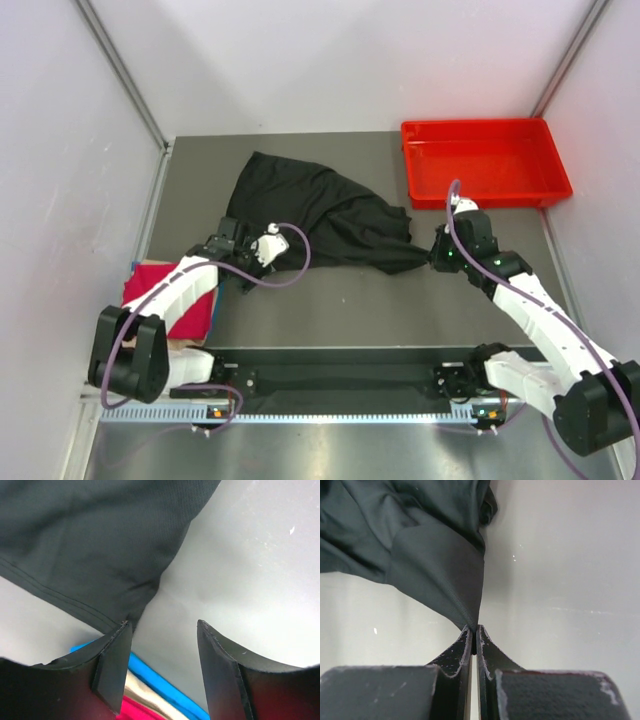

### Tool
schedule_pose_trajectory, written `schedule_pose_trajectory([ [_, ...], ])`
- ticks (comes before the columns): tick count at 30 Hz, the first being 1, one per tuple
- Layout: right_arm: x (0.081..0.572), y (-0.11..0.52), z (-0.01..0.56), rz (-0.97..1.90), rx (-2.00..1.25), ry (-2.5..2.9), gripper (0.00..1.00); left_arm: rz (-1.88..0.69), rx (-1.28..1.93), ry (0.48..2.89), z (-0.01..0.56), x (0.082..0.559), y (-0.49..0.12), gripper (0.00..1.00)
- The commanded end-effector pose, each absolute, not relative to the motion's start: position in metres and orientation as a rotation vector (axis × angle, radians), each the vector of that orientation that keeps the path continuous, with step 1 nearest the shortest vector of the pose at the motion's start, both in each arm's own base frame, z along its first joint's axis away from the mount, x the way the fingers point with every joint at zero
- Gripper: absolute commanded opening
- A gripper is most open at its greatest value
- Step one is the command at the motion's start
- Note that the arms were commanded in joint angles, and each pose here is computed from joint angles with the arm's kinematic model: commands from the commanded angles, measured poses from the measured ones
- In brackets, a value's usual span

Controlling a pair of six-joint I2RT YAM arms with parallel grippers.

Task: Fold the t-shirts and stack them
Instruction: Flatten the tshirt out

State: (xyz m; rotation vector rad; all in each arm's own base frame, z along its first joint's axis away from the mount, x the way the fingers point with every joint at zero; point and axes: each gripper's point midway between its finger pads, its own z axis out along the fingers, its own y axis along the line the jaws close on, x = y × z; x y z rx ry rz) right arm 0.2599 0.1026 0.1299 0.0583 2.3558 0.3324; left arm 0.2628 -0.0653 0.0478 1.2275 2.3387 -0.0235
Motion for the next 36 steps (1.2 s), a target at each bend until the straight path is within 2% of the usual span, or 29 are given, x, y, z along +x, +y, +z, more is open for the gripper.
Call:
schedule_pose_trajectory([
  [1,0.271,0.095,0.152,0.307,0.053,2.306,0.00,0.140,1.205,2.234,0.066,0.285,-0.059,0.60],
  [5,0.274,0.089,0.159,0.307,0.068,2.285,0.00,0.328,1.222,2.254,0.059,0.297,-0.031,0.62],
  [11,0.276,0.086,0.160,0.297,0.063,2.284,0.00,0.269,1.286,2.371,0.030,0.297,-0.030,0.59],
  [15,0.275,0.083,0.162,0.292,0.065,2.277,0.00,0.055,1.345,2.421,0.017,0.275,-0.049,0.45],
  [16,0.275,0.082,0.163,0.289,0.068,2.273,0.00,0.022,1.352,2.430,0.013,0.269,-0.052,0.27],
  [18,0.275,0.080,0.169,0.289,0.077,2.261,0.00,0.049,1.332,2.450,0.011,0.269,-0.048,0.03],
  [21,0.276,0.078,0.190,0.294,0.076,2.213,0.00,0.106,1.265,2.475,0.022,0.270,-0.040,0.00],
  [29,0.254,0.072,0.309,0.349,0.061,1.931,0.00,0.239,0.849,2.300,0.187,0.289,-0.018,0.00],
  [32,0.231,0.067,0.371,0.371,0.043,1.776,0.00,0.280,0.743,2.149,0.265,0.301,-0.014,0.00],
  [36,0.202,0.058,0.424,0.373,0.027,1.647,0.00,0.322,0.623,1.849,0.394,0.305,-0.014,0.00],
])
